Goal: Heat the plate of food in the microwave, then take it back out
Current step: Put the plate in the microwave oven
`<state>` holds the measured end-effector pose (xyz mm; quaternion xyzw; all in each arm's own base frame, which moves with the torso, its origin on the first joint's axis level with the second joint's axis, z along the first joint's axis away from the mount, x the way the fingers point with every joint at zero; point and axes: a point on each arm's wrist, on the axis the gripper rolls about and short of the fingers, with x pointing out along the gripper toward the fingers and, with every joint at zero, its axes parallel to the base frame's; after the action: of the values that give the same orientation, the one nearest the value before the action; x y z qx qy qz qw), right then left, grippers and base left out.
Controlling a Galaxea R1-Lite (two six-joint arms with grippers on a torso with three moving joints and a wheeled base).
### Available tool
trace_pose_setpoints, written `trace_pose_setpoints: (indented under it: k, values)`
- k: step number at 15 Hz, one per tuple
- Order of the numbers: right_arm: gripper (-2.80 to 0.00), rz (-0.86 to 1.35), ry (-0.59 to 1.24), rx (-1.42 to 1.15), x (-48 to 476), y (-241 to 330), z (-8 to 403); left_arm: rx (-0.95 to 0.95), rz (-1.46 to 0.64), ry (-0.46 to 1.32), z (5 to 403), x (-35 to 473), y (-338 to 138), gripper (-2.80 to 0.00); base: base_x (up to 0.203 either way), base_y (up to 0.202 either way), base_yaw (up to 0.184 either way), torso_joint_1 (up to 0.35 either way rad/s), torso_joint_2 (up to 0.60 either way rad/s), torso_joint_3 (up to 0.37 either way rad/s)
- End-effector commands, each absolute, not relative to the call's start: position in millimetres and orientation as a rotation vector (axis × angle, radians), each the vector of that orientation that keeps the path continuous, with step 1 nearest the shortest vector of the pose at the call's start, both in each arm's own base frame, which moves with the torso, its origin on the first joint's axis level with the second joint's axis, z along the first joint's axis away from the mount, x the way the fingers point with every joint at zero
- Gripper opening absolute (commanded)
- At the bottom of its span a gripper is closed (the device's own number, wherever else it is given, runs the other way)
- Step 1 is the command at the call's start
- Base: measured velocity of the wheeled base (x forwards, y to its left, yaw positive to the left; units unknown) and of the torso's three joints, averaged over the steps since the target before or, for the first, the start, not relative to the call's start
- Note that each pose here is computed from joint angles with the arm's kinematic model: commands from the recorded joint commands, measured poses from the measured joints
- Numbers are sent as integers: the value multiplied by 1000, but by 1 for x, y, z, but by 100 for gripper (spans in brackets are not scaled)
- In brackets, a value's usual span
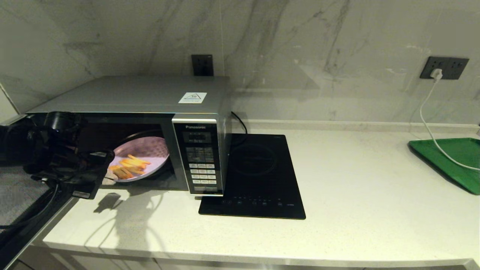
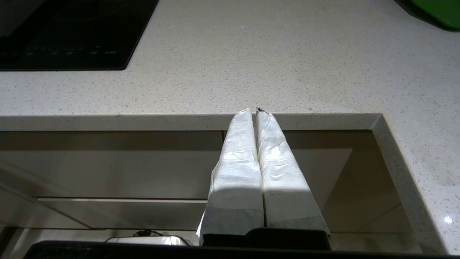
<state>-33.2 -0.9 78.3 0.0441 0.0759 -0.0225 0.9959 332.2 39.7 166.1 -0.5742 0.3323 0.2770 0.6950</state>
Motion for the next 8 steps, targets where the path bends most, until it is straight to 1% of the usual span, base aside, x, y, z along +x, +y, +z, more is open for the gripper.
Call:
trace_pose_setpoints:
  k: [1,5,8]
  values:
    - [-280,-45,153,89,-33,-1,78,-1288,622,752,160,343,40,-280,0,0,0,0,0,0]
    - [-280,-45,153,89,-33,-1,78,-1287,586,710,171,355,40,-280,0,0,0,0,0,0]
    - [-280,-45,153,89,-33,-1,78,-1283,588,713,166,365,40,-280,0,0,0,0,0,0]
